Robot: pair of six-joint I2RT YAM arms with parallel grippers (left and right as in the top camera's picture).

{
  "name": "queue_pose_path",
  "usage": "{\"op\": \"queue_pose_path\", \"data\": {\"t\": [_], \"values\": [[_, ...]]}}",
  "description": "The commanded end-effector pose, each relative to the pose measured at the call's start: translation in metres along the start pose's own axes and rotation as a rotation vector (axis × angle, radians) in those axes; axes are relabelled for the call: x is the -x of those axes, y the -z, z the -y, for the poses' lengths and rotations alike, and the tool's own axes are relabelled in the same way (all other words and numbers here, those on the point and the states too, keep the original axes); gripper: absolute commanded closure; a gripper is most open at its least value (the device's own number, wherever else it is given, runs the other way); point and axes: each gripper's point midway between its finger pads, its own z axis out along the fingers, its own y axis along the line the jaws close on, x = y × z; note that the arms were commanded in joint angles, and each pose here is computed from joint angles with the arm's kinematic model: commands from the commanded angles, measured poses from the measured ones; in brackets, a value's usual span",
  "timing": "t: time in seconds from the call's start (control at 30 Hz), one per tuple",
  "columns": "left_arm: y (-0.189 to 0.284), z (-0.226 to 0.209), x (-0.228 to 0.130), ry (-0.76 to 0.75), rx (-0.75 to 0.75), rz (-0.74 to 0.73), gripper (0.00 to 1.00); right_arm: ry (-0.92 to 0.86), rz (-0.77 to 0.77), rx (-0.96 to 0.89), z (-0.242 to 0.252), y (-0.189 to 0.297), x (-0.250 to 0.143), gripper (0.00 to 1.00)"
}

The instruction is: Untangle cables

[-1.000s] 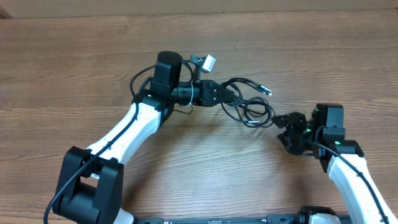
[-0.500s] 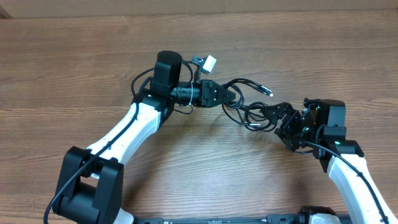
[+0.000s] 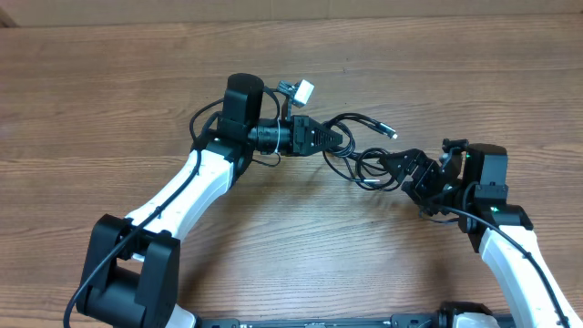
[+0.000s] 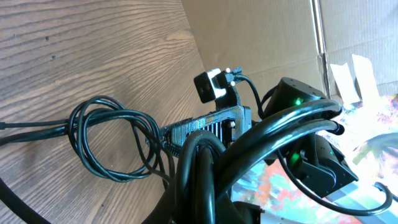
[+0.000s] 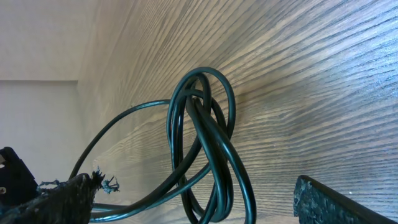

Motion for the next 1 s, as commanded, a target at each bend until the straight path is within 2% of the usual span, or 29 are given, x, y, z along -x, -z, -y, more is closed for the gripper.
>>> {"op": "queue_pose_path", "data": {"t": [0.0, 0.2, 0.37, 0.57, 0.77, 0.97], "values": [[0.006, 0.018, 0.007, 0.016, -0.023, 0.012, 0.96, 0.033, 0.009, 0.014, -0.005, 0.002, 0.003, 0.00], [0.005, 0.017, 0.006, 0.070, -0.021, 0.008, 0.96, 0.045, 0.005, 0.030, -0.008, 0.002, 0.002, 0.00], [0.006, 0.010, 0.001, 0.115, 0.003, -0.002, 0.96, 0.358, -0.063, 0.266, -0.050, 0.009, -0.011, 0.00], [0.009, -0.022, -0.005, 0.250, 0.149, 0.033, 0.96, 0.463, -0.056, 0.355, -0.067, 0.014, -0.012, 0.00], [0.019, -0.054, -0.011, 0.451, 0.299, 0.095, 0.96, 0.606, -0.091, 0.566, -0.101, 0.032, -0.025, 0.00], [0.026, -0.063, -0.012, 0.574, 0.327, 0.123, 0.96, 0.597, -0.099, 0.558, -0.099, 0.031, -0.026, 0.00]]}}
